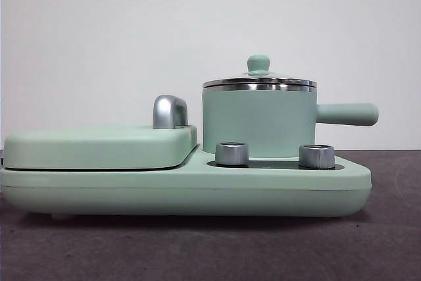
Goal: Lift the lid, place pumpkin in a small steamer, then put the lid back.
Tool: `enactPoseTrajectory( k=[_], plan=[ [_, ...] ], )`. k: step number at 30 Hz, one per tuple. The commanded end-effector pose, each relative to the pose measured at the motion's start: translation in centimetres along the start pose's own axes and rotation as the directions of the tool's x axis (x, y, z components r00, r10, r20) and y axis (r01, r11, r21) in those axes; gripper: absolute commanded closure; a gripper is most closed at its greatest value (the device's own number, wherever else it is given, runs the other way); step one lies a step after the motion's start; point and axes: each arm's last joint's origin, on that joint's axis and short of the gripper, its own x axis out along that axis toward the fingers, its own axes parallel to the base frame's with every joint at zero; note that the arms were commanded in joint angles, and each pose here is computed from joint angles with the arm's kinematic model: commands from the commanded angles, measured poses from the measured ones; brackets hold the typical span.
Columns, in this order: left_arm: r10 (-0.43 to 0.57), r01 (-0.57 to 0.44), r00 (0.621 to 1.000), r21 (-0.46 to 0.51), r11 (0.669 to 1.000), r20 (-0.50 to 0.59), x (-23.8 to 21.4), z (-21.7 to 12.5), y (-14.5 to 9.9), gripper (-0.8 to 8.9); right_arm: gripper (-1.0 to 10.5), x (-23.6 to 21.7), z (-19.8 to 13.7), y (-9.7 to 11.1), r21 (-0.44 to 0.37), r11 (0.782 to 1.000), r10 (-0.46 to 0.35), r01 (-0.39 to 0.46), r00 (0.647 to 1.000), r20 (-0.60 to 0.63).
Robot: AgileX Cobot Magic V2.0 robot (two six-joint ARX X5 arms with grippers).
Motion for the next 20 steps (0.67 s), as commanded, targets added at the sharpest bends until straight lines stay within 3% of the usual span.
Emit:
enactPoseTrajectory(
  k=[1, 7, 14, 20],
  plan=[
    [0.086, -0.086, 0.996, 0.016, 0.996, 0.001, 0.3, -1.4, 0.8, 8.07, 9.4, -0.1, 0.2, 0.1, -0.015, 1.0, 0.009, -0.009, 1.0, 0.012],
    [0.248, -0.247, 0.968, 0.014, 0.969, -0.039, 0.6, -3.8, 2.1, 8.07, 9.4, -0.1, 0.2, 0.1, -0.015, 1.0, 0.009, -0.009, 1.0, 0.012],
    [0.259, -0.258, 0.963, 0.026, 0.966, -0.067, 0.7, -5.2, 2.4, 8.07, 9.4, -0.1, 0.2, 0.1, -0.015, 1.0, 0.009, -0.009, 1.0, 0.012],
    [0.275, -0.265, 0.948, 0.085, 0.961, -0.16, 0.5, -6.1, 2.6, 8.07, 9.4, -0.1, 0.2, 0.1, -0.015, 1.0, 0.009, -0.009, 1.0, 0.012]
  ],
)
